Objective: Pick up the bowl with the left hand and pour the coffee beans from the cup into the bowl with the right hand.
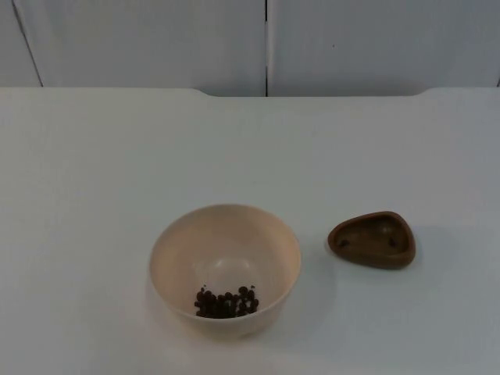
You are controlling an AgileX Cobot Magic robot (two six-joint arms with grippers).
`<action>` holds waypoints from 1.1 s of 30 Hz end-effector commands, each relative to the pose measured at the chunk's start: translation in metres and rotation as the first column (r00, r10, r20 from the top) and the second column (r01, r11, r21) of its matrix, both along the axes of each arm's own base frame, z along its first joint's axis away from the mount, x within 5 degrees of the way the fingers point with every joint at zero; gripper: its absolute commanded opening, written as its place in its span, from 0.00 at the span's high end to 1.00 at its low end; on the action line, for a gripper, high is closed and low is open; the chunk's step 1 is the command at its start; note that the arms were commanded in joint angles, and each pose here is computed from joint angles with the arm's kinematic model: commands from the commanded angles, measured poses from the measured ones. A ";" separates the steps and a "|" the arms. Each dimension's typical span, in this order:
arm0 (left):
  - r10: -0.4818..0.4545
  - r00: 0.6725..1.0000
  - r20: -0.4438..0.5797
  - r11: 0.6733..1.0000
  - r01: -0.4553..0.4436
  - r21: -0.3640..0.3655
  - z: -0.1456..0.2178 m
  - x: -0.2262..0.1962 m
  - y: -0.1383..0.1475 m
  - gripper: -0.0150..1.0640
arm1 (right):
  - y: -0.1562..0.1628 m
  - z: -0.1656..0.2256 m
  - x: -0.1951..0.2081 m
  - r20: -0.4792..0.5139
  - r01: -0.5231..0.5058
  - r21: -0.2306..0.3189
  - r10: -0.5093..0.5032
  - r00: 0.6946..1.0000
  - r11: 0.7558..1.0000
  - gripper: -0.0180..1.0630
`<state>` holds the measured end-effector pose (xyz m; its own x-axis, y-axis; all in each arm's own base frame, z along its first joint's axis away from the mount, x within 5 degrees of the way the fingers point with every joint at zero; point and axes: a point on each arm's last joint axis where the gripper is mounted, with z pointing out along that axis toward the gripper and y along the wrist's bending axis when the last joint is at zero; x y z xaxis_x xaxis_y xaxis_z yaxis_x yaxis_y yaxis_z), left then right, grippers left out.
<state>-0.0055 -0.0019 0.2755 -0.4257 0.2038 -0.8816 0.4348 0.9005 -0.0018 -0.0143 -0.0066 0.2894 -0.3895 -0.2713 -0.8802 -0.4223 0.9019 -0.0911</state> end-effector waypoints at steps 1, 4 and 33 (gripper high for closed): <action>0.003 1.000 -0.002 1.000 -0.003 0.002 -0.001 0.000 0.001 0.19 | -0.001 -0.001 0.000 -0.004 0.014 -0.002 -0.014 1.000 1.000 0.22; 0.003 1.000 -0.002 1.000 -0.003 0.002 -0.001 0.000 0.001 0.19 | 0.000 0.000 0.000 -0.009 0.022 0.036 -0.022 1.000 0.999 0.22; 0.003 1.000 -0.002 1.000 -0.003 0.002 -0.001 0.000 0.001 0.19 | 0.006 -0.009 0.007 -0.021 0.009 0.071 -0.008 1.000 0.997 0.22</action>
